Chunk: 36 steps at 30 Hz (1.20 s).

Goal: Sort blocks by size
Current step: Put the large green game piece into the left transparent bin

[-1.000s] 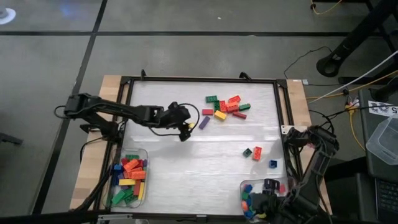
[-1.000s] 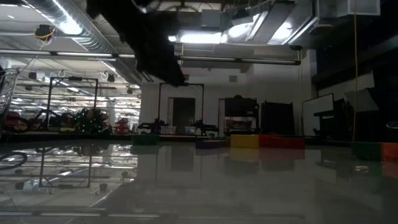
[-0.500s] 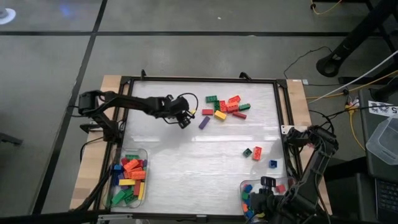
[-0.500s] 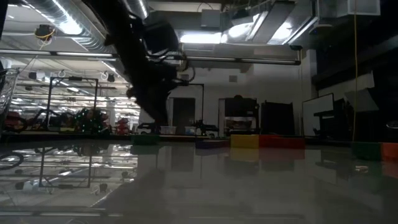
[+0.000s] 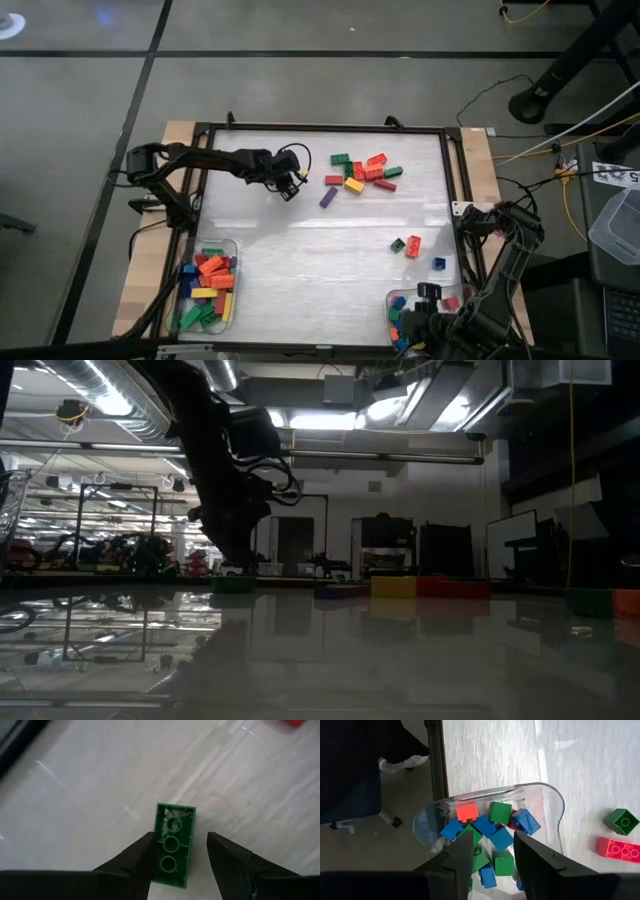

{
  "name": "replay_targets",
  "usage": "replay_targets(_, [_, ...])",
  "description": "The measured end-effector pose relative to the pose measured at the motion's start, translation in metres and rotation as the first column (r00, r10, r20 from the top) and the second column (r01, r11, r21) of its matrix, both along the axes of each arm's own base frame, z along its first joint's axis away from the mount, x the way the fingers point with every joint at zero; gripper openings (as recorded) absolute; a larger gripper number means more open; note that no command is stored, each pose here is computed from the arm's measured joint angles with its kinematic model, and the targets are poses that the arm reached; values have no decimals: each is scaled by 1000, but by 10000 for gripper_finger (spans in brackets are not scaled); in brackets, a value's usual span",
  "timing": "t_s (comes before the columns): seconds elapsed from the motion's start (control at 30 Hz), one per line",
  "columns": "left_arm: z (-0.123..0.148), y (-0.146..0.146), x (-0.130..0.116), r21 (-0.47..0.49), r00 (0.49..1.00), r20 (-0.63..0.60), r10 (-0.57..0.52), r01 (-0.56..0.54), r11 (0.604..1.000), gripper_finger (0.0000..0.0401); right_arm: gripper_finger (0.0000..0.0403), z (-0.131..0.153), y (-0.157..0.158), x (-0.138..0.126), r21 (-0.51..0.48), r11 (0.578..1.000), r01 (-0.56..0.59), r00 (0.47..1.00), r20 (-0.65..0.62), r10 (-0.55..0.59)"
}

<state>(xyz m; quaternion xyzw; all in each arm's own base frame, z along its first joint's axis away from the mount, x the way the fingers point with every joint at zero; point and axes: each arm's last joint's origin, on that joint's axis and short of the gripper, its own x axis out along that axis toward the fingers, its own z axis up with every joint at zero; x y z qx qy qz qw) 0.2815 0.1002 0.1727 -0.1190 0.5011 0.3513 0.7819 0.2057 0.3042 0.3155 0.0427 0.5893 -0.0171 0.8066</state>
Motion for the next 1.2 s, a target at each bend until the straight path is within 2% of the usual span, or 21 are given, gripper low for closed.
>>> replay_targets(0.13, [-8, 3, 1, -58, 1000, -5, 2, -3, 998, 168, 140, 0, 0, 0, 0, 1000, 0, 1000, 0, 0])
replay_targets(0.53, [-34, 7, 5, -65, 991, -118, -61, 54, 996, 166, 140, 0, 0, 1, -21, 1000, -15, 1000, 20, 16])
replay_targets(0.63, [-34, 8, 5, -67, 989, -124, -79, 71, 995, 142, 140, 0, -1, 1, -40, 998, -41, 999, 33, 42])
replay_targets(0.77, [-34, 8, 5, -70, 989, -122, -81, 72, 995, 80, 140, 0, -1, 2, -82, 993, -82, 994, 61, 87])
replay_targets(0.87, [-33, 8, 6, -82, 990, -116, -84, 75, 994, 74, 140, 1, -2, 3, -131, 986, -105, 988, 99, 119])
replay_targets(1.0, [-22, 6, 10, -153, 990, -76, -115, 103, 983, 74, 140, 2, -5, 6, -218, 968, -121, 974, 162, 159])
replay_targets(1.2, [34, -11, 15, -262, 979, 70, -190, 202, 944, 74, 140, 3, -16, 21, -317, 932, -175, 958, 165, 236])
